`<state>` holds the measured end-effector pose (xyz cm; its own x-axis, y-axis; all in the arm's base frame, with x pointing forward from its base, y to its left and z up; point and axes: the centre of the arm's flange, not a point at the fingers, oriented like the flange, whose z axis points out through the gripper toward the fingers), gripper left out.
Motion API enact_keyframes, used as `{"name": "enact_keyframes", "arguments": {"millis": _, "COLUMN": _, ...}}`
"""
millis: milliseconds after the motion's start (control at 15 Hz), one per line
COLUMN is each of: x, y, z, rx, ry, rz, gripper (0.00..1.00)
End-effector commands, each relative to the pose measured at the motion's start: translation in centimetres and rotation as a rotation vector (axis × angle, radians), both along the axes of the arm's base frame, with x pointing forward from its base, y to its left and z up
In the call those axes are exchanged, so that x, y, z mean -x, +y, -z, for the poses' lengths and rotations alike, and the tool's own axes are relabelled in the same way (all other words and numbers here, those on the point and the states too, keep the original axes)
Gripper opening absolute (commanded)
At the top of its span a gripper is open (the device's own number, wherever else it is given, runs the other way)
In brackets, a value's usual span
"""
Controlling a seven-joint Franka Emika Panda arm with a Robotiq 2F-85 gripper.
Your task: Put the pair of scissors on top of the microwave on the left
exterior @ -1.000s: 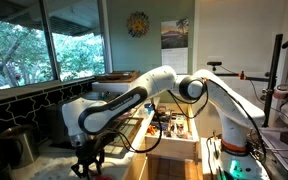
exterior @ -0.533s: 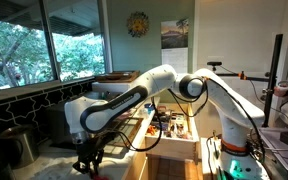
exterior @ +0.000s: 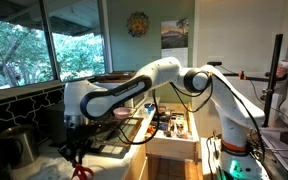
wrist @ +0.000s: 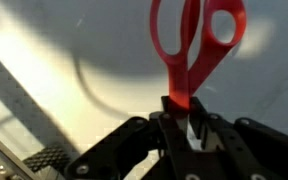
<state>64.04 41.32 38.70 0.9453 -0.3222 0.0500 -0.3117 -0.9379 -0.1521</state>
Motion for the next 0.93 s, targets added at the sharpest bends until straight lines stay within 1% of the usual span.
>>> {"name": "enact_keyframes", "arguments": {"millis": 0, "x": 1.5, "y": 0.8, "z": -7.0, "rx": -0.041, "ry": -0.131, "rz": -0.006, "gripper": 0.06}}
{"name": "enact_keyframes", "arguments": {"millis": 67, "x": 1.4, "y": 0.6, "z": -8.8, "rx": -0.059, "ry": -0.163, "rz": 0.015, "gripper": 0.06}}
{"name": "enact_keyframes", "arguments": {"millis": 133, "x": 1.3, "y": -0.2, "z": -10.8, "rx": -0.056, "ry": -0.145, "rz": 0.012, "gripper": 0.06}}
{"name": "enact_keyframes", "arguments": {"millis": 200, "x": 1.0, "y": 0.9, "z": -8.4, "rx": -0.063, "ry": -0.134, "rz": -0.007, "gripper": 0.06}}
{"name": "enact_keyframes", "arguments": {"millis": 267, "x": 1.2, "y": 0.8, "z": -9.6, "rx": -0.07, "ry": -0.148, "rz": -0.007, "gripper": 0.22}}
{"name": "enact_keyframes", "arguments": {"millis": 333, "x": 1.2, "y": 0.7, "z": -9.9, "rx": -0.072, "ry": -0.151, "rz": -0.006, "gripper": 0.06}}
{"name": "enact_keyframes", "arguments": {"millis": 400, "x": 0.9, "y": 1.0, "z": -9.8, "rx": -0.093, "ry": -0.162, "rz": 0.058, "gripper": 0.06}}
{"name": "enact_keyframes", "arguments": {"millis": 467, "x": 0.4, "y": 0.6, "z": -11.0, "rx": -0.164, "ry": -0.15, "rz": 0.13, "gripper": 0.06}}
{"name": "enact_keyframes", "arguments": {"millis": 667, "x": -0.7, "y": -0.6, "z": -13.9, "rx": -0.254, "ry": -0.146, "rz": 0.251, "gripper": 0.06}}
{"name": "enact_keyframes", "arguments": {"millis": 867, "x": -2.4, "y": -2.8, "z": -17.6, "rx": -0.324, "ry": -0.168, "rz": 0.386, "gripper": 0.06}}
